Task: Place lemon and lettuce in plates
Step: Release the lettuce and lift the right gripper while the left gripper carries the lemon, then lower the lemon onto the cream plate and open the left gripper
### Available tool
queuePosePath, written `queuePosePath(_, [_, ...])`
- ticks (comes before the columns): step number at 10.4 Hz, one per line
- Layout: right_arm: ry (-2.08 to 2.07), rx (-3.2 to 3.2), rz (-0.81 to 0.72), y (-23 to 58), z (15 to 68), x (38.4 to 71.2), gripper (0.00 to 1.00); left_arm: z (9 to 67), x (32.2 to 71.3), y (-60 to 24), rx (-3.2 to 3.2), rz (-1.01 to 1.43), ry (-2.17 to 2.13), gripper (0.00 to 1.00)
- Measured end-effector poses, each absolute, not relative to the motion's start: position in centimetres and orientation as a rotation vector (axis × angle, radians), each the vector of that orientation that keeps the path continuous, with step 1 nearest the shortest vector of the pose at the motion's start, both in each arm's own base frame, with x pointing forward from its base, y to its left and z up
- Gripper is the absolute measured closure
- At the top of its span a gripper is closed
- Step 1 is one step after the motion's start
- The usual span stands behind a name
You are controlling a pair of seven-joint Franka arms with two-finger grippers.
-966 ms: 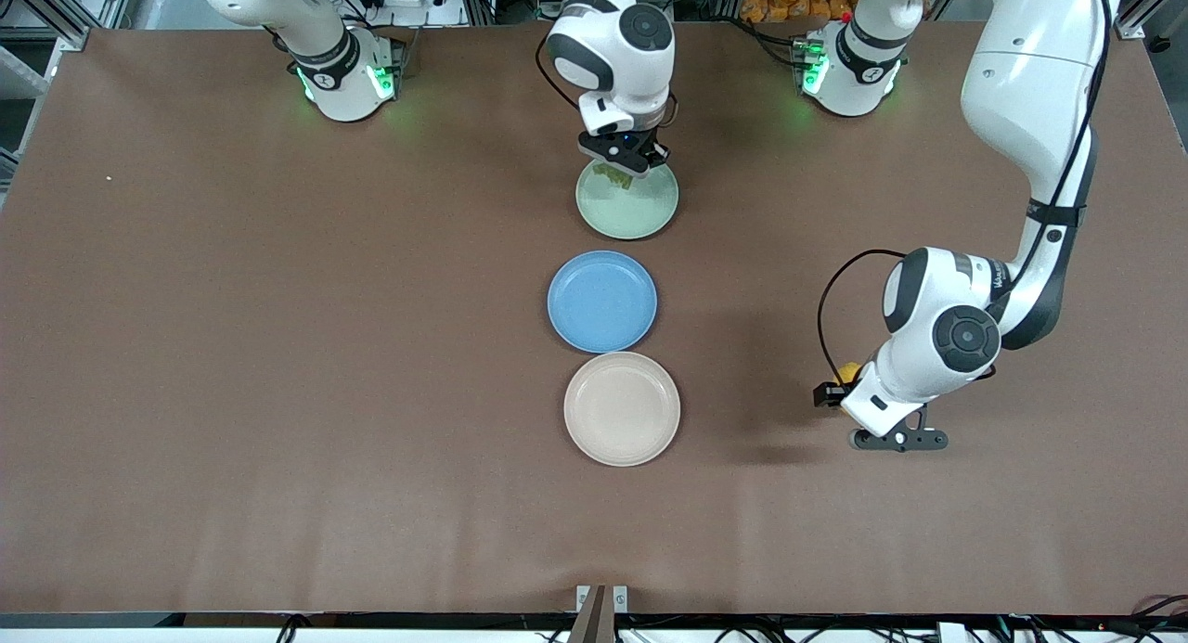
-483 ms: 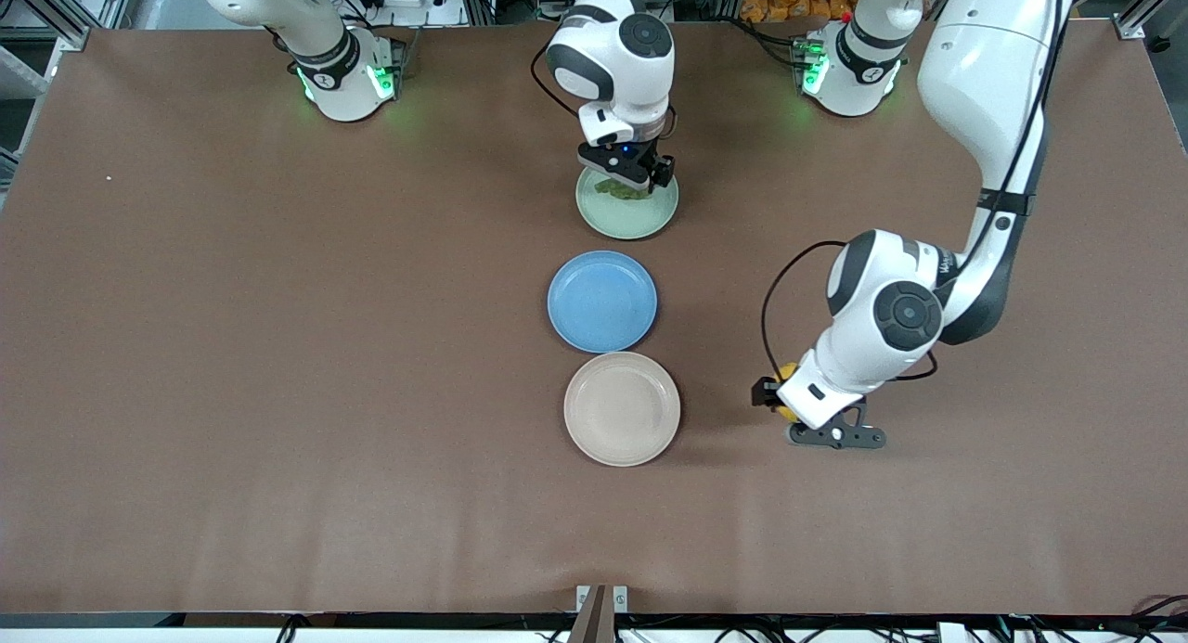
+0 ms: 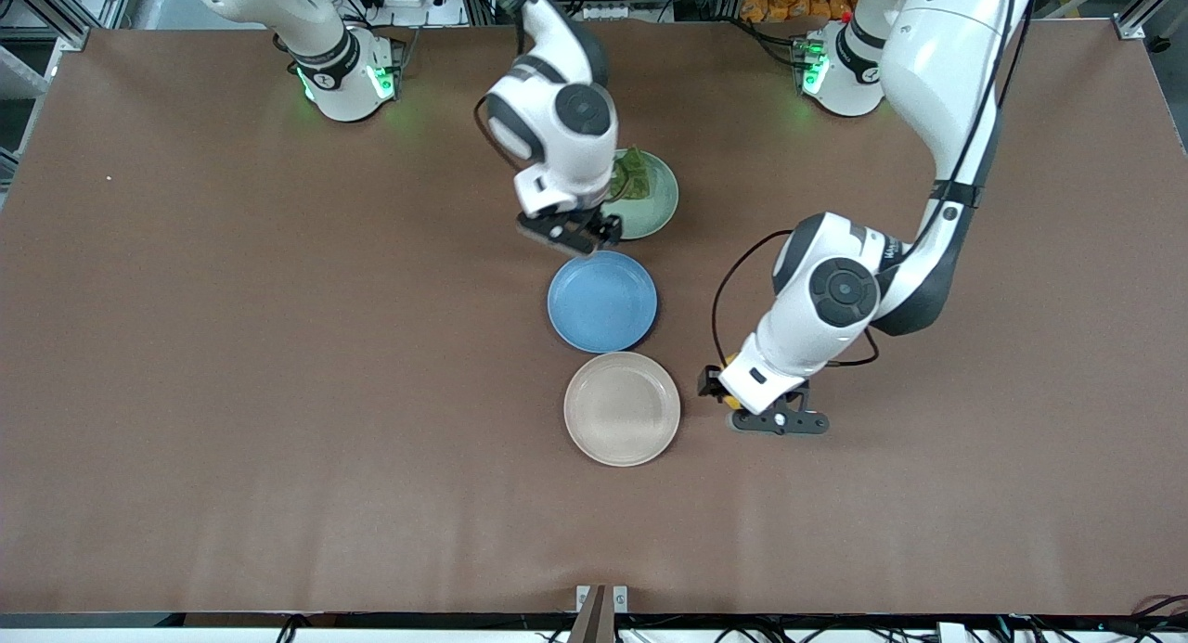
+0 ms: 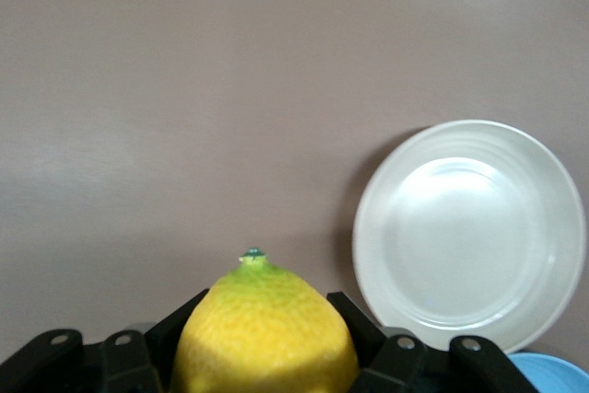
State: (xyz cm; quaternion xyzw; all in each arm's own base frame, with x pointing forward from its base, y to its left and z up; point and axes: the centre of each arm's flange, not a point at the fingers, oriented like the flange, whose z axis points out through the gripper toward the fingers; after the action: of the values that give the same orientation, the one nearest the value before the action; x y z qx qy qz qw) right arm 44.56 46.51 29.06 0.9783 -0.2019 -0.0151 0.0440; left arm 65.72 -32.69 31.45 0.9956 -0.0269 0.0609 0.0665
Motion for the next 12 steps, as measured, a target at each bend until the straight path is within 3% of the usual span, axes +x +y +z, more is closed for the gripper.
queuePosePath(3, [-0.535,3.006,-0.093,34.7,28.9,54.0,0.00,28.6,64.7,-38.1,2.934,0.256,-0.053,0.44])
queuePosePath(6, [-0.490,3.028,-0.124,22.0,27.8,60.2,0.00,25.5,64.9,-39.7,2.880,0.325,-0.028,0.44])
queuePosePath(12, [-0.395,3.064,-0.157,6.8,26.6,63.3,0.00,21.2,64.1,-42.0,2.821,0.351,0.007,0.44])
